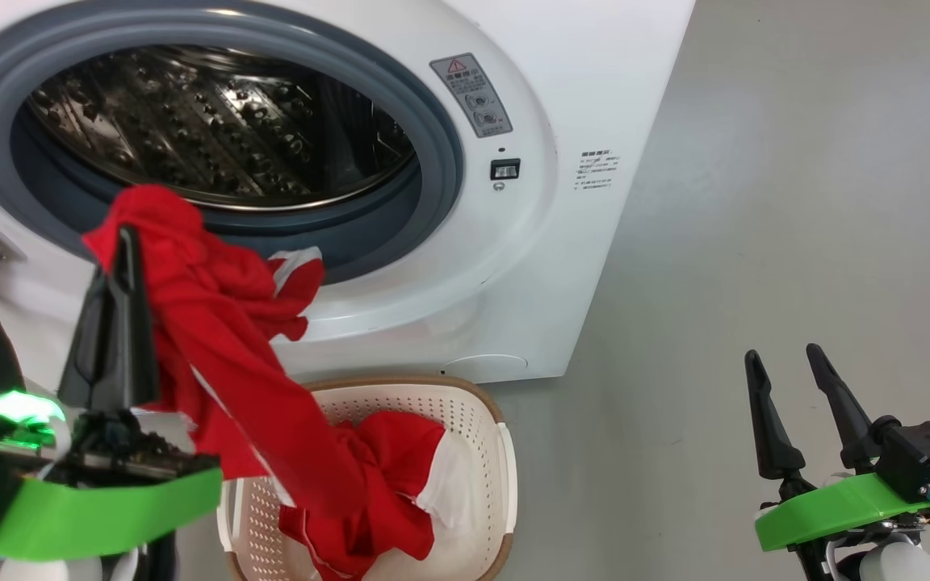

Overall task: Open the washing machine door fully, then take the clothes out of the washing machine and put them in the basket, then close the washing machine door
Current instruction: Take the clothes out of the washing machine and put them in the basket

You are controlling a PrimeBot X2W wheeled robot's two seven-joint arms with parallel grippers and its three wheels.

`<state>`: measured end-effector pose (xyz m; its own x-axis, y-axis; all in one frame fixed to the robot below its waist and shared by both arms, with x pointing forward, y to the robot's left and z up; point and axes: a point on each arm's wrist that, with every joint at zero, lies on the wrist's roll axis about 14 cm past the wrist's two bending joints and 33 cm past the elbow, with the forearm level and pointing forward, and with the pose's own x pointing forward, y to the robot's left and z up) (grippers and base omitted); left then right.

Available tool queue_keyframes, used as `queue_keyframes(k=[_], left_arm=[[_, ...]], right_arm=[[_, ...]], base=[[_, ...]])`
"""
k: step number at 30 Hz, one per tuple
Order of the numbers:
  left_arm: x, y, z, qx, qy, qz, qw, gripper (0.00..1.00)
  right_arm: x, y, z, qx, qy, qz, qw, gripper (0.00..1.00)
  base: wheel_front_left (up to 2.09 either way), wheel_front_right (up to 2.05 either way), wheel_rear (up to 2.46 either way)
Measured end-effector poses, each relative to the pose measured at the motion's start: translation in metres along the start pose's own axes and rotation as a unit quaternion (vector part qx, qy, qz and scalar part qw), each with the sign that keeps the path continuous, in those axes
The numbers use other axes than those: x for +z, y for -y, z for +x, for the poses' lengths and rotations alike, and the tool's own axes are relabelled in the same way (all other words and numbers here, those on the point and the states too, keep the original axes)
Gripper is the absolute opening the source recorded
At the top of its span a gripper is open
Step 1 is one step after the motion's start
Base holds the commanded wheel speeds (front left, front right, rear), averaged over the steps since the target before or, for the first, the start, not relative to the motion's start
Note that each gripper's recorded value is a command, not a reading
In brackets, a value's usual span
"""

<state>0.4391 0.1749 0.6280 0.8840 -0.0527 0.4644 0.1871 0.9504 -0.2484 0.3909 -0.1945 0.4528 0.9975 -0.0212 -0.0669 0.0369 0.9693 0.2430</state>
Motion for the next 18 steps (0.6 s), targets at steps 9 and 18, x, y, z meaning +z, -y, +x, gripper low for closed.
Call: queue_keyframes(k=[9, 18], left_arm=[[-0.073, 0.014, -0.037, -0.011, -0.127, -0.014, 0.992, 0.0], [-0.184, -0.004, -0.106, 0.019, -0.317, -0.01, 0.948, 0.0]], right_arm=[[-0.007, 0.0, 0.002, 0.001, -0.01, 0.0, 1.0, 1.0], [-0.024, -0.002, 0.005, 0.003, -0.034, 0.0, 0.999, 1.0]], base=[[0.0, 0.0, 0.0], [0.0, 0.0, 0.0]])
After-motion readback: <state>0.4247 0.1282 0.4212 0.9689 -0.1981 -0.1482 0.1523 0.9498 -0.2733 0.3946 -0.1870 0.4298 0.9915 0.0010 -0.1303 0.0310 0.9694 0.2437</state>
